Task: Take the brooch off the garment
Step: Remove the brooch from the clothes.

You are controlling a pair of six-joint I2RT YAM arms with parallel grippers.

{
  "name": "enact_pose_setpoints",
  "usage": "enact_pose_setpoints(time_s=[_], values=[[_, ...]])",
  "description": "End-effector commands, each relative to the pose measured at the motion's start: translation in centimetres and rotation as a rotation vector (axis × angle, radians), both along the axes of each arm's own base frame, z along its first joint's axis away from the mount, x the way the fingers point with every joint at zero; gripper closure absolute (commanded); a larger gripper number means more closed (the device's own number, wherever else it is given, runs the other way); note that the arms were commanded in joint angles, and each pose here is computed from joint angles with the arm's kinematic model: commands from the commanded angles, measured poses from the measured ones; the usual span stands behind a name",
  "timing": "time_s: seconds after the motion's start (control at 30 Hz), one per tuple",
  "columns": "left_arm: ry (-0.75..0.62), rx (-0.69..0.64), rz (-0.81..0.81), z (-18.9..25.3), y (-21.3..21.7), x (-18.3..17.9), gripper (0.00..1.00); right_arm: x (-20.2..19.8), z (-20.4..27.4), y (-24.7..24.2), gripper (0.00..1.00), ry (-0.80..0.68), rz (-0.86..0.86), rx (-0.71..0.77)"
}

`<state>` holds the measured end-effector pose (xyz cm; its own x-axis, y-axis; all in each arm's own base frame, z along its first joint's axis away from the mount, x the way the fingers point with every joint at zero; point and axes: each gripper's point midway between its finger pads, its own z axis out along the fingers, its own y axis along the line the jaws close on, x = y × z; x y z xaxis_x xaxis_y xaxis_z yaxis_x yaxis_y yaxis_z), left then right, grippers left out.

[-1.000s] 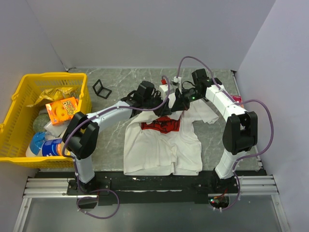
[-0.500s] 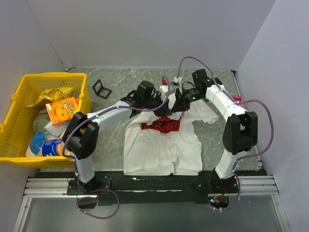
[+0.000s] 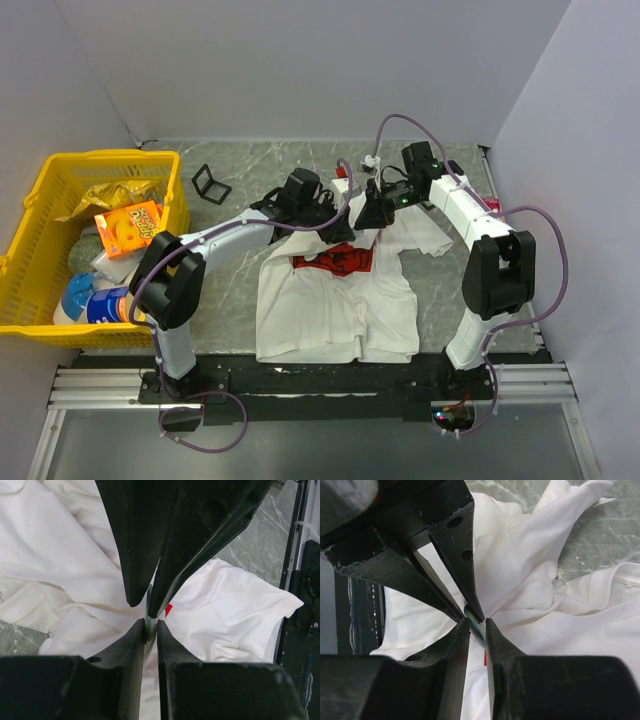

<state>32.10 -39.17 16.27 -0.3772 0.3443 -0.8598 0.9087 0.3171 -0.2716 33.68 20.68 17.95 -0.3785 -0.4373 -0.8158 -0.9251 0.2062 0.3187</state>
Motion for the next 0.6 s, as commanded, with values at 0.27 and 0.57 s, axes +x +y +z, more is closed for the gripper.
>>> enact_pose_setpoints(time_s=[0.27,0.57], values=[[-0.011,-0.024,-0.044,0.4,-0.5,-0.7,0.99,0.1,2.0,0.0,0.71,-0.091,0.031,0.036],[-0.012,-0.027,-0.047,0.6,-0.5,-0.7,0.99,0.3,1.1,-0.3,0.7,-0.099,0.03,0.009]])
